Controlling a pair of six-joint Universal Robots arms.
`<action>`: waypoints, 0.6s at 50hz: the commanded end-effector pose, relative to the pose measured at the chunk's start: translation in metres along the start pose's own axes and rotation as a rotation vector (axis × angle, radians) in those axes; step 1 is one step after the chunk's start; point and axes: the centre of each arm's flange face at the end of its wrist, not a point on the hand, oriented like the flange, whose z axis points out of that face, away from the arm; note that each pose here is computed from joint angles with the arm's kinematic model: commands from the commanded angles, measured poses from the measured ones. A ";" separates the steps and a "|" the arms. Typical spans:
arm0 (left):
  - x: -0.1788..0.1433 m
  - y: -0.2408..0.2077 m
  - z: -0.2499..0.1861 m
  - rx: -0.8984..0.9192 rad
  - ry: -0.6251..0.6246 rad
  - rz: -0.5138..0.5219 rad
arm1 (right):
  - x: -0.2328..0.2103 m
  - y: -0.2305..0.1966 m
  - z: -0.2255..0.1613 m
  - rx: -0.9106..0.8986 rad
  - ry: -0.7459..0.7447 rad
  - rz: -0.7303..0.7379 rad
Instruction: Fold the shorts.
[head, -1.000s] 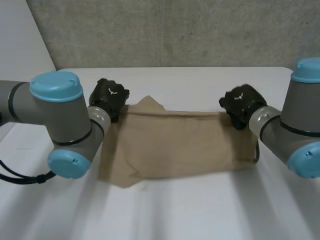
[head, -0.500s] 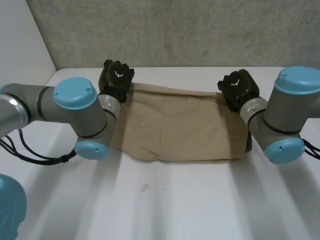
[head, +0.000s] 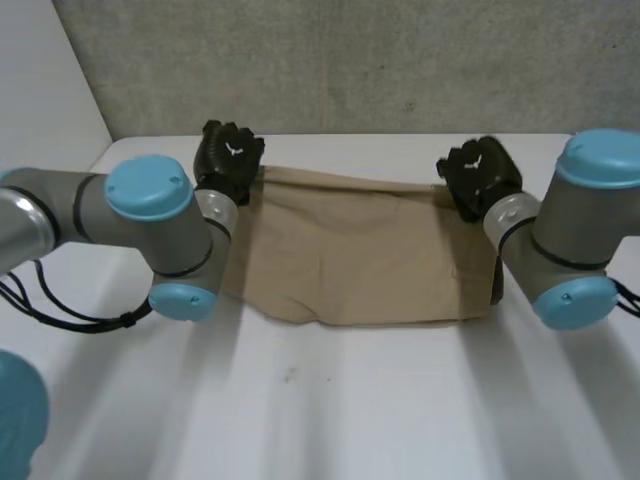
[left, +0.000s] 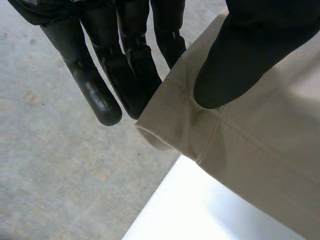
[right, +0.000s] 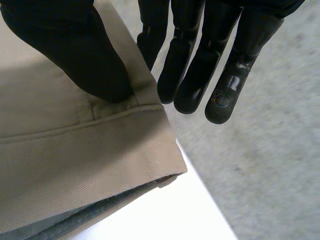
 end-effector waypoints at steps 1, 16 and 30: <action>-0.046 -0.064 -0.021 0.094 -0.099 -0.045 | 0.043 -0.059 -0.031 0.132 0.095 0.091; -0.166 -0.213 -0.118 0.464 -0.289 -0.295 | 0.121 -0.180 -0.138 0.419 0.242 0.184; -0.222 -0.280 -0.205 0.691 -0.396 -0.333 | 0.149 -0.222 -0.204 0.524 0.318 0.164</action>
